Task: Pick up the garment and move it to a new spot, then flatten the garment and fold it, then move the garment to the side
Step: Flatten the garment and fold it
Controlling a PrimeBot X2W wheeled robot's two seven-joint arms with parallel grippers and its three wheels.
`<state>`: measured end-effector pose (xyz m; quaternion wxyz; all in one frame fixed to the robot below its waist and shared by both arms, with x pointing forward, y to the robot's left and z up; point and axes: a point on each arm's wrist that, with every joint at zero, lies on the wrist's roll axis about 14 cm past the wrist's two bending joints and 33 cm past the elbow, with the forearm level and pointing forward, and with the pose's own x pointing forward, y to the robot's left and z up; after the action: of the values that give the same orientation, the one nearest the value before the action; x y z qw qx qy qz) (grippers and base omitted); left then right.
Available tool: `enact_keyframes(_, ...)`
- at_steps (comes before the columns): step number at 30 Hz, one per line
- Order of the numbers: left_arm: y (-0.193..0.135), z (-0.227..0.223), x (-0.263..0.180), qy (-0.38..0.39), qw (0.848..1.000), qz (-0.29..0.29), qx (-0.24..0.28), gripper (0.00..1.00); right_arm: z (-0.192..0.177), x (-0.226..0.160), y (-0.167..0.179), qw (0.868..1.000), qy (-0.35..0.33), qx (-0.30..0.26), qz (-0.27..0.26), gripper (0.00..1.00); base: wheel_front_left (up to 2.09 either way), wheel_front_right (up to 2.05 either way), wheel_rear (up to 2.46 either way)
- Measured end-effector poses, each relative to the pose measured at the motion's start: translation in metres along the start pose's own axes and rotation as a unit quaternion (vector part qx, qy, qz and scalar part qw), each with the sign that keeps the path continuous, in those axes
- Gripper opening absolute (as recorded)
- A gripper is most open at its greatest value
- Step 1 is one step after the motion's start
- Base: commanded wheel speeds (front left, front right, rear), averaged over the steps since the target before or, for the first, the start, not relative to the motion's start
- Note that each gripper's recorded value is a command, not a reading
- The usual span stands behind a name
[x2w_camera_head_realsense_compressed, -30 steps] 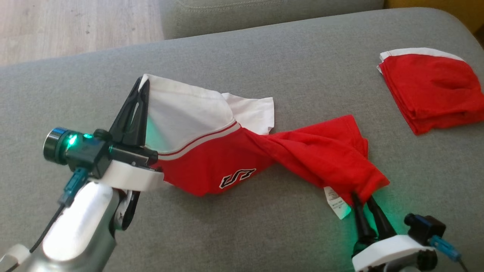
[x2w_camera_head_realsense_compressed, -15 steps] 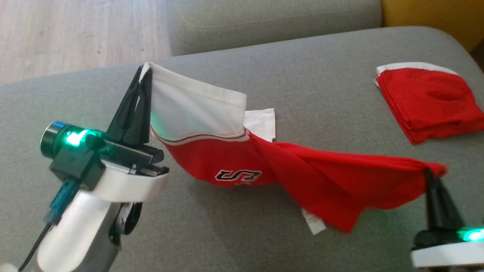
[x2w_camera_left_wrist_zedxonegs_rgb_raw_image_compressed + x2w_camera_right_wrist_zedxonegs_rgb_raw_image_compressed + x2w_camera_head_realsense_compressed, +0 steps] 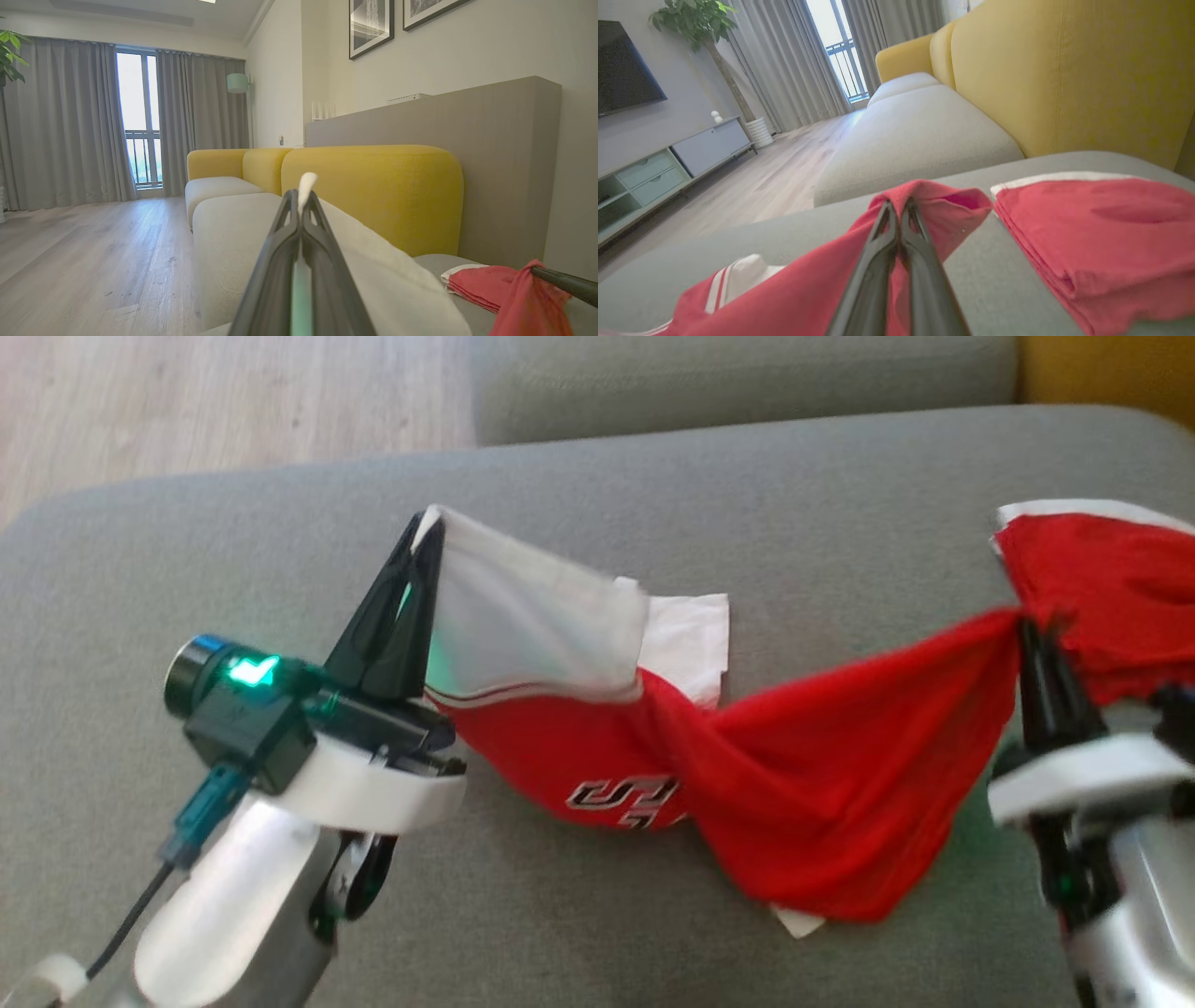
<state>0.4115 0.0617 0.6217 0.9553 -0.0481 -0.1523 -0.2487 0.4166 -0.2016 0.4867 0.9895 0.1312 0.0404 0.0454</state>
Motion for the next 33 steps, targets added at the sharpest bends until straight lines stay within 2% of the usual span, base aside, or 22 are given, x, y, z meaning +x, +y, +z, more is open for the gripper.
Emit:
enact_keyframes(1, 0.002, -0.001, 0.002, 0.0, 1.0, 0.0, 0.0, 0.0, 0.003, 0.009, 0.0, 1.0, -0.01, -0.005, 0.0, 1.0, 0.0, 0.0, 0.0)
enact_keyframes(5, 0.009, -0.003, 0.011, -0.007, 1.0, 0.006, -0.002, 0.0, -0.003, 0.029, -0.001, 1.0, -0.014, -0.028, 0.001, 1.0, 0.0, 0.0, 0.0)
enact_keyframes(9, 0.012, -0.014, 0.014, 0.0, 1.0, 0.01, -0.008, 0.0, -0.026, 0.024, 0.004, 0.998, 0.013, -0.057, 0.015, 1.0, 0.0, 0.0, 0.0)
enact_keyframes(15, 0.014, -0.018, 0.028, -0.004, 1.0, 0.0, -0.001, 0.0, -0.057, -0.018, 0.02, 0.997, 0.042, -0.049, 0.038, 1.0, 0.0, 0.0, 0.0)
enact_keyframes(17, 0.014, -0.016, 0.036, -0.013, 1.0, -0.006, 0.002, 0.0, -0.084, -0.048, 0.03, 0.995, 0.082, -0.029, 0.047, 1.0, 0.0, 0.0, 0.0)
enact_keyframes(20, 0.016, -0.014, 0.05, -0.021, 1.0, -0.015, 0.011, 0.0, -0.115, -0.088, 0.041, 0.989, 0.139, 0.004, 0.051, 1.0, 0.0, 0.0, 0.0)
enact_keyframes(22, 0.015, -0.011, 0.058, -0.027, 0.999, -0.024, 0.016, 0.0, -0.125, -0.1, 0.045, 0.984, 0.167, 0.028, 0.049, 1.0, 0.0, 0.0, 0.0)
enact_keyframes(32, 0.011, -0.009, 0.078, -0.034, 0.998, -0.042, 0.026, 0.0, -0.158, -0.106, 0.049, 0.957, 0.279, 0.035, 0.074, 1.0, 0.0, 0.0, 0.0)
enact_keyframes(33, 0.011, -0.01, 0.079, -0.034, 0.998, -0.043, 0.027, 0.0, -0.159, -0.106, 0.052, 0.955, 0.283, 0.039, 0.079, 0.87, 0.0, 0.0, 0.0)
